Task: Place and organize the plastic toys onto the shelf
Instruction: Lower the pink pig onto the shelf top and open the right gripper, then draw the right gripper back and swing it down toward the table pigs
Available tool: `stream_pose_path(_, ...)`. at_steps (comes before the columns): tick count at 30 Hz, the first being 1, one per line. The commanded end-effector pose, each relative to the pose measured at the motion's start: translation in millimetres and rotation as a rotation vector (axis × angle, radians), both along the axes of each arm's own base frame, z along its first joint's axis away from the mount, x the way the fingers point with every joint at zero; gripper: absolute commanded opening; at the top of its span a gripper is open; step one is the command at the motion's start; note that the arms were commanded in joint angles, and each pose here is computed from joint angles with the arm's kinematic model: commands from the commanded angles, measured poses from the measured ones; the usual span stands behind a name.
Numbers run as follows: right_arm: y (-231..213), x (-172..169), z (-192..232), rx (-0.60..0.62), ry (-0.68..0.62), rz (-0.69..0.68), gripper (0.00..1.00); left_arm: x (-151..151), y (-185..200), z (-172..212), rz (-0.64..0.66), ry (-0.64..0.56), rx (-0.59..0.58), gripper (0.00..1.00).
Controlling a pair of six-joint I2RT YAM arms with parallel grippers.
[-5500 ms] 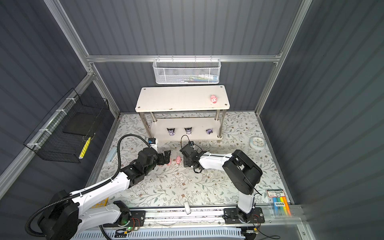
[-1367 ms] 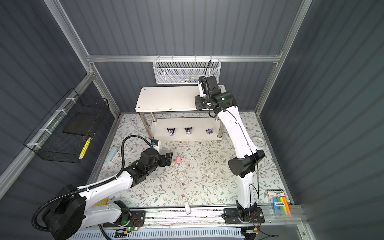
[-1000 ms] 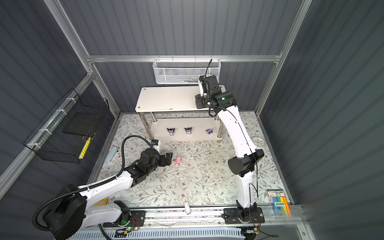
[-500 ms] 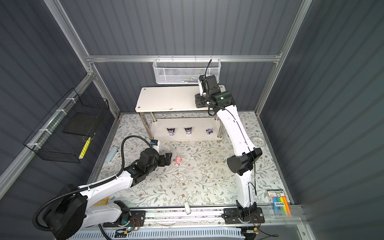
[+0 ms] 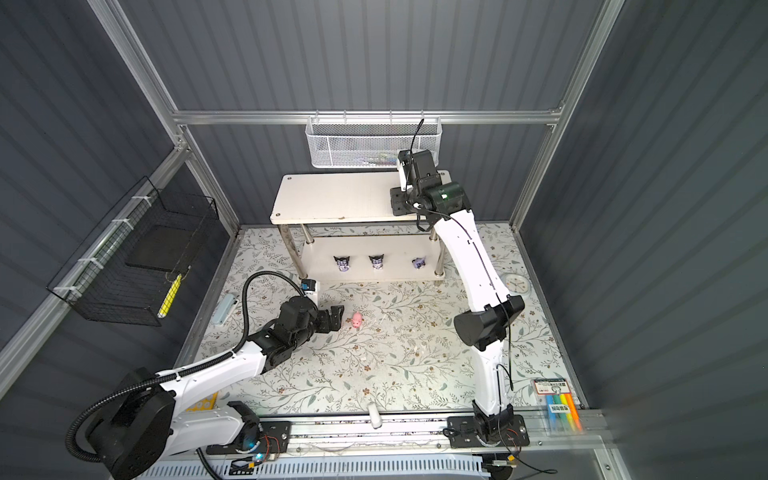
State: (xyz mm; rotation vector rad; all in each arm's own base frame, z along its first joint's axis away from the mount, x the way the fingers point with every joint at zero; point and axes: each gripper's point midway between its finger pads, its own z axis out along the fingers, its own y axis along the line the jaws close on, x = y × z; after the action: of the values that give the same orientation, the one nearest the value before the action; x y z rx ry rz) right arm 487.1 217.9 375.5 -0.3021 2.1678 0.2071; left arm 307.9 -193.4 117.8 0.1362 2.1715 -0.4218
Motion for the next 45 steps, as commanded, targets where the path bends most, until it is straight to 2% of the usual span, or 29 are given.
stream_pose_path(1, -0.2, -3.6, 18.5, 0.040, -0.036, 0.015, 0.54, -0.5, 0.4, -4.6, -0.007, 0.003, -0.004, 0.97)
stream_pose_path(14, -0.1, -40.8, 93.3, 0.195, -0.183, 0.083, 0.69, -0.8, 1.4, -1.2, -0.001, -0.001, -0.012, 0.97)
stream_pose_path(20, -14.6, -70.6, 120.3, 0.218, -0.246, 0.090, 0.72, -1.4, 1.5, -0.3, -0.001, -0.001, -0.014, 0.97)
stream_pose_path(24, -22.3, -107.1, 126.1, 0.258, -0.270, 0.129, 0.73, -1.1, 2.8, 2.4, 0.005, -0.007, -0.013, 0.97)
stream_pose_path(28, -25.8, -145.7, 101.4, 0.274, -0.238, 0.179, 0.73, -0.5, 4.4, 5.2, 0.016, -0.013, -0.017, 0.97)
stream_pose_path(32, -30.4, -185.5, 60.1, 0.231, -0.199, 0.197, 0.74, 1.7, 5.6, 12.0, 0.030, -0.027, -0.025, 0.98)
stream_pose_path(36, -29.1, -221.6, 12.3, 0.239, -0.128, 0.222, 0.74, 4.2, 8.6, 15.7, 0.049, -0.034, -0.015, 0.98)
stream_pose_path(40, -12.4, -242.2, -47.5, 0.243, -0.005, 0.239, 0.75, 6.9, 10.3, 17.2, 0.066, -0.034, -0.012, 0.98)
stream_pose_path(45, 29.6, -257.9, -114.7, 0.266, 0.130, 0.273, 0.76, 10.2, 8.9, 20.1, 0.085, -0.030, -0.031, 0.98)
